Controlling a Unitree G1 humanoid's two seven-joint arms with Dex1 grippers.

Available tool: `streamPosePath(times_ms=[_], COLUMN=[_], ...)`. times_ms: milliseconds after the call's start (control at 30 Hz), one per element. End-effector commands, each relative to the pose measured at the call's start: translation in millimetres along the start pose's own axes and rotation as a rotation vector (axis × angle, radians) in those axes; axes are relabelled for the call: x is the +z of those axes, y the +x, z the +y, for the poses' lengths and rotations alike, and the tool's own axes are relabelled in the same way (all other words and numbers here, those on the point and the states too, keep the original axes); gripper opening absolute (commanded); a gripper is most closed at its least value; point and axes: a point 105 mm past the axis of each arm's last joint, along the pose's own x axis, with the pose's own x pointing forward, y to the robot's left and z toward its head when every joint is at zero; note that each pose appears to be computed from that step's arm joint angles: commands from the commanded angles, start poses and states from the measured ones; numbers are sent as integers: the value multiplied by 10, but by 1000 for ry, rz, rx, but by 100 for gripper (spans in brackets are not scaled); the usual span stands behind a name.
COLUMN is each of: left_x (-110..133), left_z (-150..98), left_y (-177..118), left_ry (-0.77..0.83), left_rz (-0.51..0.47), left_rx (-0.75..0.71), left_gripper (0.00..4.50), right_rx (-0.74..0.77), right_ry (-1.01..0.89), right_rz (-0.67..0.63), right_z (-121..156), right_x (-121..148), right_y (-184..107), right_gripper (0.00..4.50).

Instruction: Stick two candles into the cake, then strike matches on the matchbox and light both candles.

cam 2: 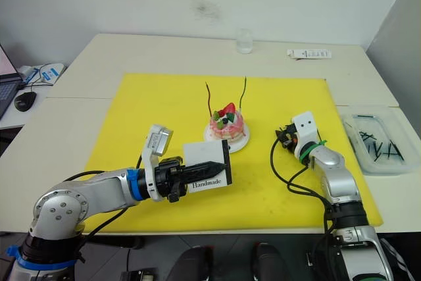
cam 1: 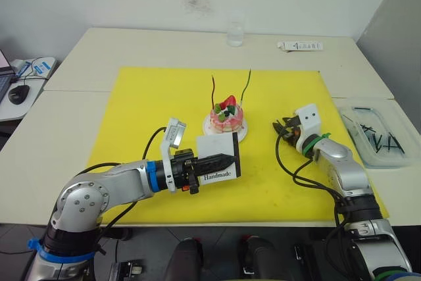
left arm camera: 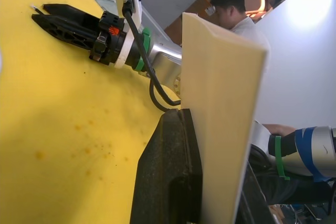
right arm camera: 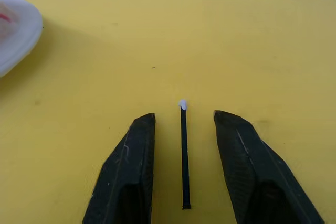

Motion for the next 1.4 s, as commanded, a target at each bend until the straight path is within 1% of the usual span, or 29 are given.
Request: streamPosePath(times_ms=[33,400,433,600,733,767,833,900,967,1100,1167,1233,1333,1400], left_x=[75,86,86,81,106,117,179,292,387,507,540,560,592,618], left_z=[-110,-109,-108,-106,-103,-104,-116,-136,-109,-12,18,62,127,145], left_y=[-14,12,17,30,27,15,-34,-102,-156,-198,-198,-182,-140,-112], left_ry=[33,34,34,32,-12,-30,-84,-148,-182,-200,-203,-191,-165,-149], left_rz=[-13,-12,-12,-15,-39,-41,-52,-67,-68,-59,-53,-48,-54,-62], left_rx=[-36,-42,-43,-43,-56,-64,-97,-145,-159,-148,-148,-134,-103,-93], left_gripper=[0,0,0,0,0,0,0,0,0,0,0,0,0,0], right_rx=[-22,-51,-48,-42,-36,-23,57,236,384,576,633,655,662,635], right_ry=[12,56,62,81,82,74,10,-133,-262,-309,-346,-366,-404,-430], right_rz=[-3,14,14,20,10,1,-39,-81,-93,-142,-173,-203,-225,-226], right_z=[-72,-103,-102,-104,-111,-109,-44,164,342,634,767,872,1004,1048], right_x=[3,-58,-65,-85,-37,4,195,442,592,911,1068,1205,1342,1396], right_y=[-45,-45,-47,-62,-97,-120,-208,-386,-565,-809,-869,-881,-843,-789], right_gripper=[34,34,16,16,16,16,16,16,16,16,16,16,16,16])
